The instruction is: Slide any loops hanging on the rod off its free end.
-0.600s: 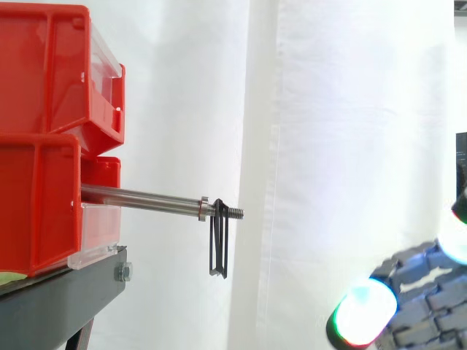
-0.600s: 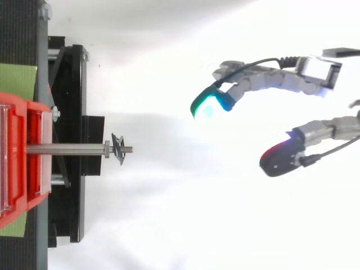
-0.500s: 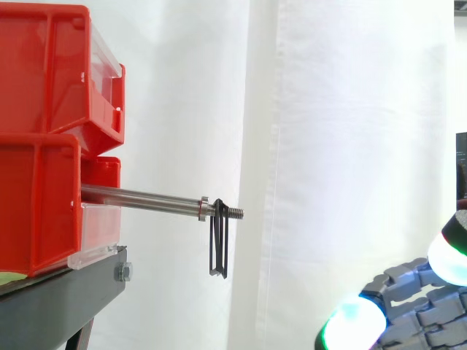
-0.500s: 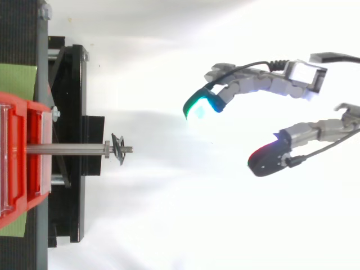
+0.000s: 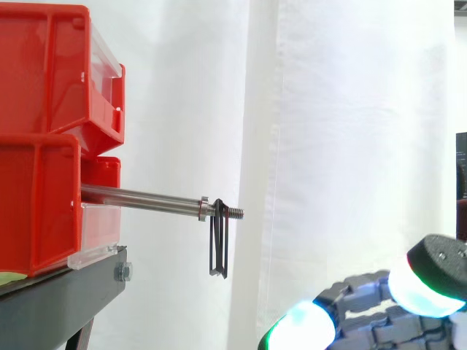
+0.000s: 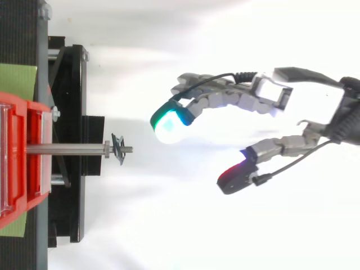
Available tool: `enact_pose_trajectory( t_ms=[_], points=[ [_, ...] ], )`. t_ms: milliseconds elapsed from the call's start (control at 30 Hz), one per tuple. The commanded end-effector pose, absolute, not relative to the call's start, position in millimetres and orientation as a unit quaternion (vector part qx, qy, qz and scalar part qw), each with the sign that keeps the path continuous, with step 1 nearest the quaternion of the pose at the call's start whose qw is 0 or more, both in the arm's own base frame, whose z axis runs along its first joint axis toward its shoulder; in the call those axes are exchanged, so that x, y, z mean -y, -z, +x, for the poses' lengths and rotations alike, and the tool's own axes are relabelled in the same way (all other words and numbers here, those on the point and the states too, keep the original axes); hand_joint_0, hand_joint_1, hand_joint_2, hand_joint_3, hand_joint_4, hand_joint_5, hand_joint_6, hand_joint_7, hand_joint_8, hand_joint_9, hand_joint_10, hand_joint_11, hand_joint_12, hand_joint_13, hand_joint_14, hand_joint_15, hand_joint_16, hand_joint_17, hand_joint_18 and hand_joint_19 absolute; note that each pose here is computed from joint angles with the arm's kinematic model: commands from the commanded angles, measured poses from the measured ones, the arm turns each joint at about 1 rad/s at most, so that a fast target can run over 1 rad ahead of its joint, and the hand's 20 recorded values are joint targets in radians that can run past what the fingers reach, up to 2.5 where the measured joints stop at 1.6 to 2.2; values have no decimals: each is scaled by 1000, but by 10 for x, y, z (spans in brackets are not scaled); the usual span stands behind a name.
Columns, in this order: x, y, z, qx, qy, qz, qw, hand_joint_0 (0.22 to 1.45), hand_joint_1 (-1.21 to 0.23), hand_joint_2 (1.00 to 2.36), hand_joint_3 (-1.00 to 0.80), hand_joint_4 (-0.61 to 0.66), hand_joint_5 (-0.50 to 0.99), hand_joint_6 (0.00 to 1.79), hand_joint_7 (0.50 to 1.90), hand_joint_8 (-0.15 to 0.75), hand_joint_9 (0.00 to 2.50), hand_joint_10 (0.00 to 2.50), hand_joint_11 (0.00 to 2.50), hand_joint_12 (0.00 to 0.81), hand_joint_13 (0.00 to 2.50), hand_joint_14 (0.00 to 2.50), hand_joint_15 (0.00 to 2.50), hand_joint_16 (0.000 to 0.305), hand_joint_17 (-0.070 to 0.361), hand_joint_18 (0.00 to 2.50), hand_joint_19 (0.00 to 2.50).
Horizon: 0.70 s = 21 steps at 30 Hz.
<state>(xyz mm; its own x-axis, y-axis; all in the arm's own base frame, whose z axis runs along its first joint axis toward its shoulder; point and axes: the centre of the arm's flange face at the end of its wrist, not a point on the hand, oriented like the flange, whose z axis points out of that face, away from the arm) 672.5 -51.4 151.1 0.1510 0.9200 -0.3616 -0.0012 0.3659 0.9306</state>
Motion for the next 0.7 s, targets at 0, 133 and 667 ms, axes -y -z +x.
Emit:
enact_pose_trajectory(
  t_ms=[0, 133, 667],
  points=[
    [517, -1528, 6867, -523, -380, 425, 633, 550, -582, 1002, -478, 169, -253, 501, 602, 215, 219, 0, 0, 306, 144, 0, 0, 52, 116, 38, 0],
    [507, -1533, 6872, -524, -385, 426, 629, 555, -588, 1002, -470, 180, -246, 501, 603, 218, 262, 0, 0, 302, 184, 0, 0, 51, 115, 80, 0],
    [577, -1353, 7044, -510, -407, 440, 617, 566, -597, 1002, -465, 210, -226, 501, 623, 237, 346, 0, 0, 312, 261, 0, 0, 50, 113, 166, 0]
  ],
)
